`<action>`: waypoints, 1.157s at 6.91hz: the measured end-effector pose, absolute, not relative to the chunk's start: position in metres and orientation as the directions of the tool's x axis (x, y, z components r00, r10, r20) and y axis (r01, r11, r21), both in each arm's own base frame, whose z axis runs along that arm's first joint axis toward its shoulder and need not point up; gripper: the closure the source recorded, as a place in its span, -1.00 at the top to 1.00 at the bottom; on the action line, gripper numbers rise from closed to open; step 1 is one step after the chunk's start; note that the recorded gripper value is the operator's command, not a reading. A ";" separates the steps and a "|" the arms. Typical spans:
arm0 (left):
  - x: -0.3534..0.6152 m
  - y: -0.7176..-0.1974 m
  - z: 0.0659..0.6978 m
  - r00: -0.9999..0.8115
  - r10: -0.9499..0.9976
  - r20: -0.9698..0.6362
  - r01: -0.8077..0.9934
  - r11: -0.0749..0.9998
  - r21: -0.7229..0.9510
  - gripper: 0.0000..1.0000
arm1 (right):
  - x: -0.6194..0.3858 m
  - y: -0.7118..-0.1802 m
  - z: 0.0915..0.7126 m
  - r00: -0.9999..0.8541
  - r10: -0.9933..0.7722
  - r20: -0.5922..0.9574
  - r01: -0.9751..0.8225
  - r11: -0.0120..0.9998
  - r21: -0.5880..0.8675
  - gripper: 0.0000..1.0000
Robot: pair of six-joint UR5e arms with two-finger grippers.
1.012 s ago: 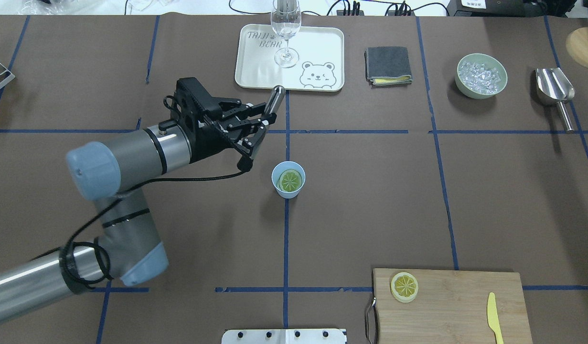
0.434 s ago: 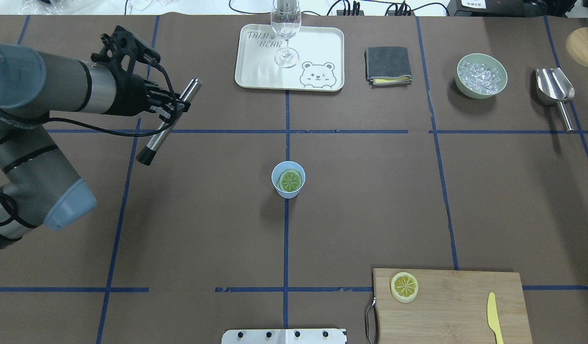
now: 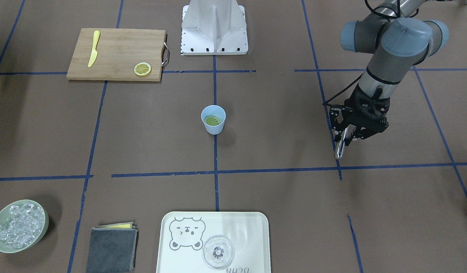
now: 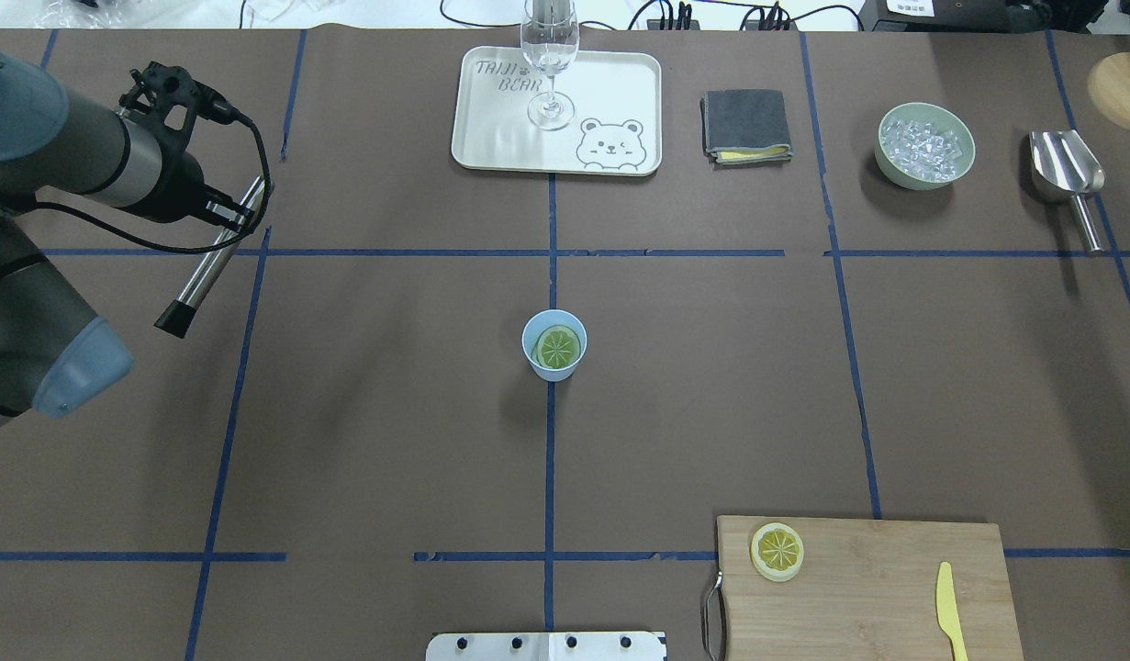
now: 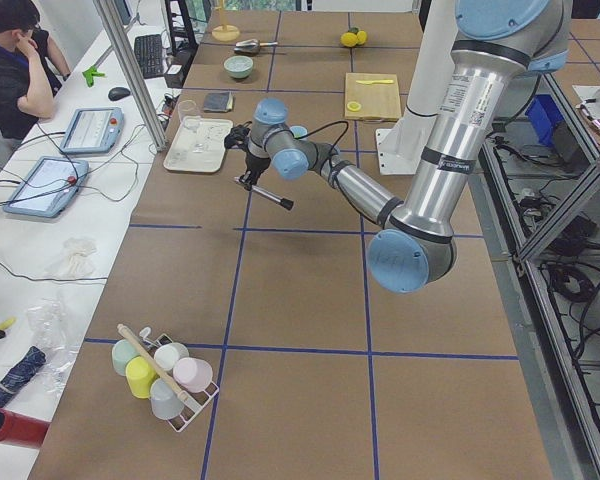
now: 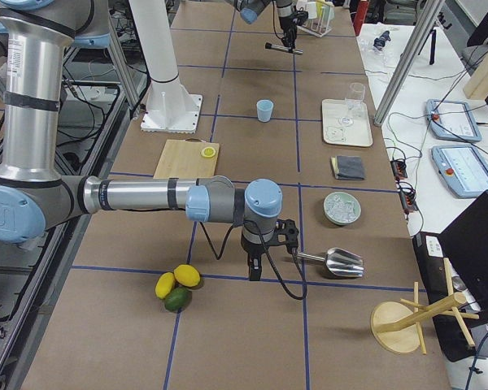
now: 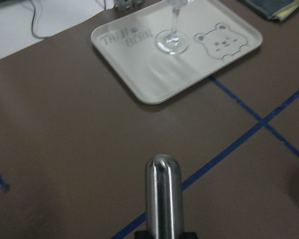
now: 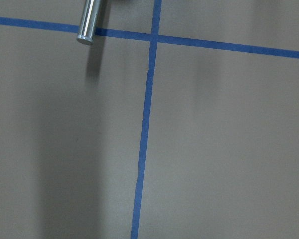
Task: Squeeze lemon into cup
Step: 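Carry the muddler back and stand it on the table near its start spot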
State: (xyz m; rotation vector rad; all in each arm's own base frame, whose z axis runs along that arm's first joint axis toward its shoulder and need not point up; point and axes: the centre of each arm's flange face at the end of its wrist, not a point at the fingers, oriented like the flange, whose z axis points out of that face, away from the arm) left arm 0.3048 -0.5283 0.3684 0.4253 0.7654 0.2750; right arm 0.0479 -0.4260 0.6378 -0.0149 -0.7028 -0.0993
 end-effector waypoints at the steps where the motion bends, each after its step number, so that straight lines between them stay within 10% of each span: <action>1: 0.302 -0.525 0.392 0.719 0.290 -0.632 -0.044 0.926 0.374 -1.00 | 0.048 -0.426 0.638 0.759 -0.086 0.646 0.097 0.995 0.019 1.00; 8: 0.336 -0.497 0.470 0.790 -0.027 -0.612 0.131 0.983 0.127 -1.00 | 0.048 -0.426 0.637 0.760 -0.088 0.644 0.097 0.995 0.022 1.00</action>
